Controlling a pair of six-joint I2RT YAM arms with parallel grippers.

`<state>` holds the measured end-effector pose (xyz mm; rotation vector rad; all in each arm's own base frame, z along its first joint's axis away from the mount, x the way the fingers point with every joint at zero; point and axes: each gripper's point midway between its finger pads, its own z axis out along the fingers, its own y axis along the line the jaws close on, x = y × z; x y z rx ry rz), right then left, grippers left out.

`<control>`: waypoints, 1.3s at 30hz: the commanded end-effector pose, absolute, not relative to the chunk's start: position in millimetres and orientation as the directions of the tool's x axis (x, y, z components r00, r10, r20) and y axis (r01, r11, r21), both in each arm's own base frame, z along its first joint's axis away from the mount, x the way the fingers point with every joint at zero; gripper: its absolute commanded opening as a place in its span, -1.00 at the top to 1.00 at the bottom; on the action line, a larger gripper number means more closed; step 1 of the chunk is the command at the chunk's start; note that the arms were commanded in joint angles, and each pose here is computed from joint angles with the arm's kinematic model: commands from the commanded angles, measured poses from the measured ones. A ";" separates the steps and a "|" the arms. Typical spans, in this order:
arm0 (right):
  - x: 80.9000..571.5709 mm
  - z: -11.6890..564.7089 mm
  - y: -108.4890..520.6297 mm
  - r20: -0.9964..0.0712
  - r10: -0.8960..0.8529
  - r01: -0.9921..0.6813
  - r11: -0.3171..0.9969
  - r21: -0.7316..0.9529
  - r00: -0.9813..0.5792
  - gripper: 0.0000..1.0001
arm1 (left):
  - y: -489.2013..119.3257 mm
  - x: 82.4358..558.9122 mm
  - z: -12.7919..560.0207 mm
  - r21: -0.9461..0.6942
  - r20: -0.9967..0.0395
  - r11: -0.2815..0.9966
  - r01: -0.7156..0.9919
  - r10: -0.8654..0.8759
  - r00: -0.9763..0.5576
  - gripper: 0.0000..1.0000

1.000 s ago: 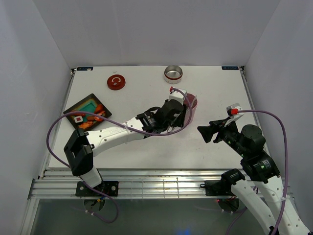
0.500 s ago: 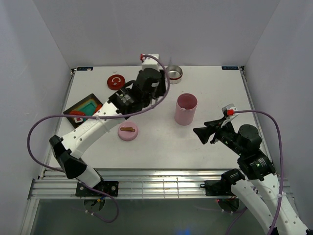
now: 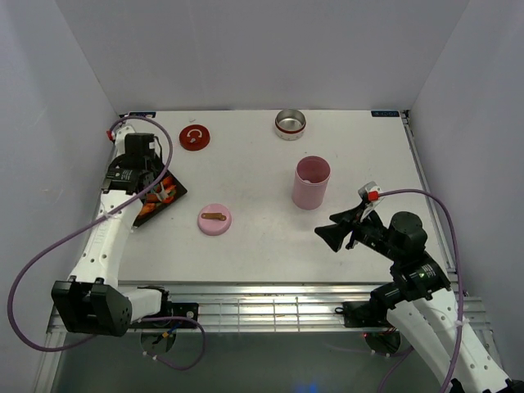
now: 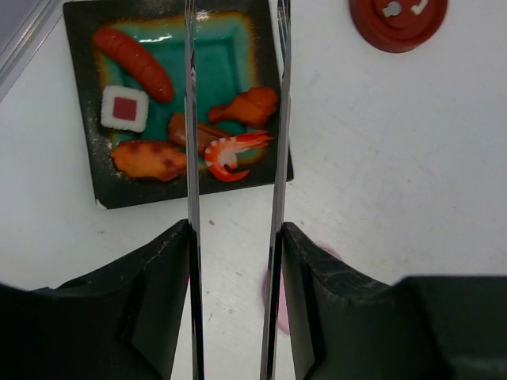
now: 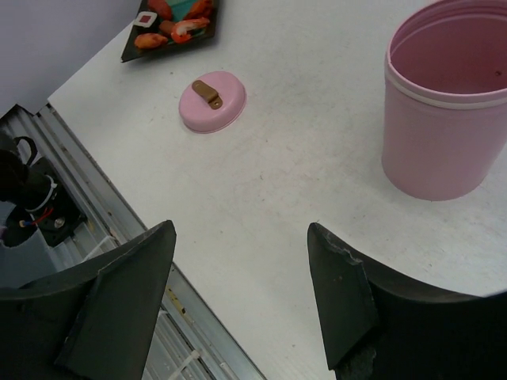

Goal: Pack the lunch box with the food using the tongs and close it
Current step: Pick up the fake food from the plate.

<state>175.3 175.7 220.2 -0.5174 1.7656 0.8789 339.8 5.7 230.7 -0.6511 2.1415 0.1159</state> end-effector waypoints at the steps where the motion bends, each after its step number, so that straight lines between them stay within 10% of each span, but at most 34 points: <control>1: 163.3 245.4 186.0 -0.956 0.099 -0.785 0.551 0.284 -0.277 -0.47 | 20.3 328.7 220.9 -0.204 -0.741 0.834 -0.514 -0.474 -0.476 -0.15; 39: 143.9 252.5 196.7 -0.965 0.101 -0.832 0.489 0.261 -0.243 -0.48 | 113.5 338.2 155.9 -0.291 -0.614 0.592 -0.752 -0.718 -0.328 -0.11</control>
